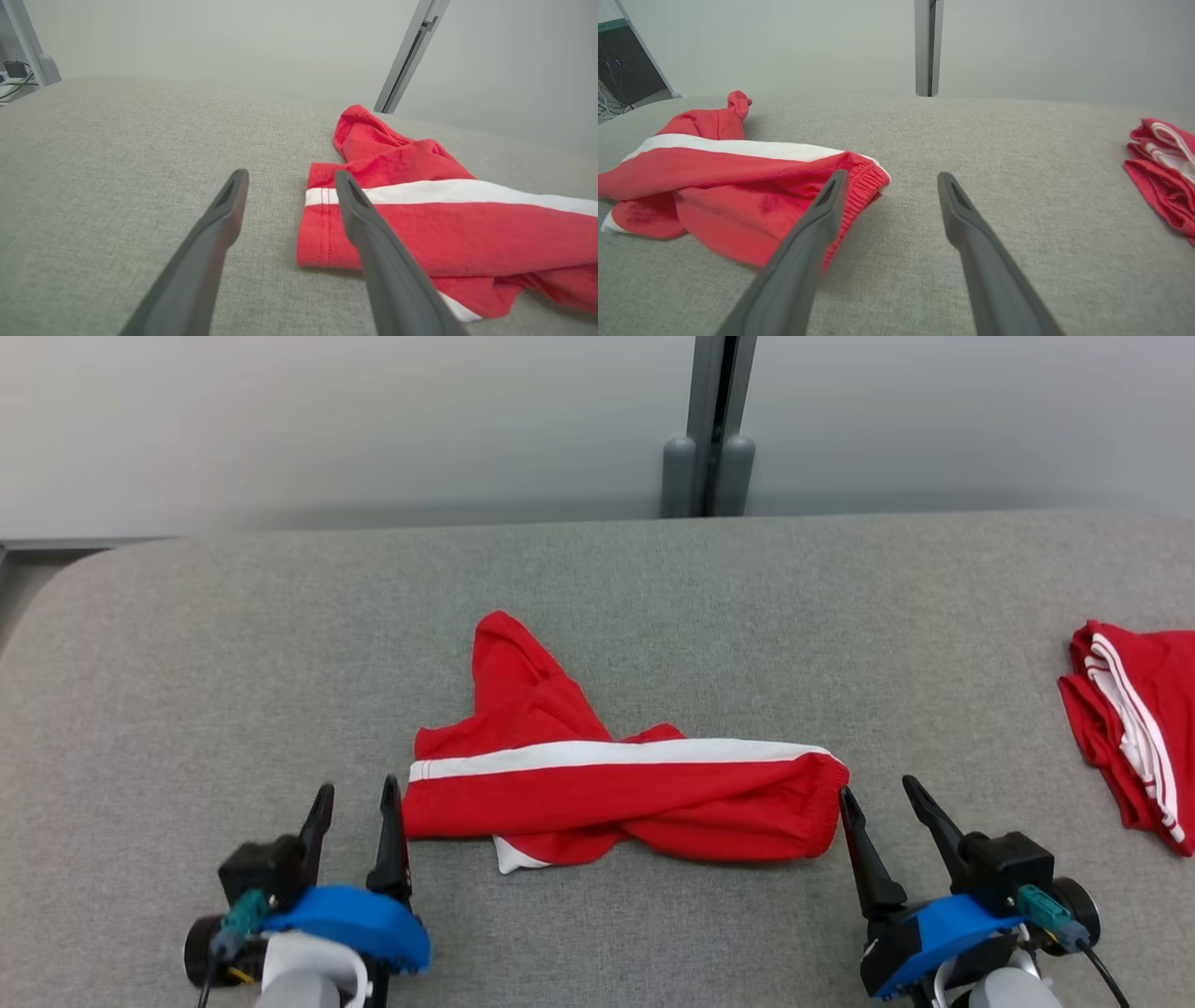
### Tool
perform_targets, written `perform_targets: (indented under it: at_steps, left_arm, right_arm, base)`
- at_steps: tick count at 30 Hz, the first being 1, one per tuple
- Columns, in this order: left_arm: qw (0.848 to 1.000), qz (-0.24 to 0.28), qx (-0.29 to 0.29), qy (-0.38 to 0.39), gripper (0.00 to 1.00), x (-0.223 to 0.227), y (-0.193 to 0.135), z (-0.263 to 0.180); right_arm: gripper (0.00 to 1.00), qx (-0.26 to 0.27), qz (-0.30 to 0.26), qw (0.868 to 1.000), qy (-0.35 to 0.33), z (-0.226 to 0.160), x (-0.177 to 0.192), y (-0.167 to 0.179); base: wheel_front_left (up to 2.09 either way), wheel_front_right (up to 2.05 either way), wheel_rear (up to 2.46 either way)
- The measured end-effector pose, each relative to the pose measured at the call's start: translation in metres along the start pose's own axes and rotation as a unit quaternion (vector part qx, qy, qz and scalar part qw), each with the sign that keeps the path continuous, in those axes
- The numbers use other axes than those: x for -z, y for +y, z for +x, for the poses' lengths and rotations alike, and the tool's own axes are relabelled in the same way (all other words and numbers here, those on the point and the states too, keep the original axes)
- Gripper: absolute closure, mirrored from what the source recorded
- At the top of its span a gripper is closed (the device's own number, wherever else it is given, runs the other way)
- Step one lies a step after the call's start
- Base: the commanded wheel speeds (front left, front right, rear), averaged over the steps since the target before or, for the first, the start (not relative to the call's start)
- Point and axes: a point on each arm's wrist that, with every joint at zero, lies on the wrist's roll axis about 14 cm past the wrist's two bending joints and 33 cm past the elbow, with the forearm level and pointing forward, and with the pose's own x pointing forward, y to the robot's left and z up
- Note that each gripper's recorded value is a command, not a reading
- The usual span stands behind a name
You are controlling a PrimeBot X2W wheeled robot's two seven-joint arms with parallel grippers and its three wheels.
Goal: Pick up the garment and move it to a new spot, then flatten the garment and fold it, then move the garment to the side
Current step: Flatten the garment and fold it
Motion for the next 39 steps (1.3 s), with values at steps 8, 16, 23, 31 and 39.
perform_targets:
  at_steps: [8,16,23,31,39]
  left_arm:
    - [0.998,-0.014,0.014,0.053,0.0,0.019,-0.006,0.038]
    - [0.993,-0.017,0.039,0.112,0.0,0.051,-0.021,0.04]
    - [0.992,-0.005,0.034,0.119,0.0,0.054,-0.013,0.042]
    - [0.991,0.014,0.057,0.12,0.51,0.055,-0.026,0.043]
    - [0.992,0.029,0.065,0.105,0.45,0.047,-0.028,0.045]
  right_arm:
    - [0.0,-0.004,0.004,1.0,0.014,0.013,0.01,0.0]
    - [0.0,0.001,0.003,1.0,0.022,0.016,0.016,-0.005]
    - [0.0,0.003,0.003,1.0,0.023,0.017,0.016,-0.007]
    - [0.0,0.001,0.005,1.0,0.023,0.019,0.017,-0.006]
    - [0.0,-0.002,0.006,1.0,0.028,0.019,0.02,-0.004]
  base:
    - [0.0,0.0,0.0]
    - [0.0,0.0,0.0]
    - [0.0,0.0,0.0]
    - [0.0,0.0,0.0]
    - [0.0,0.0,0.0]
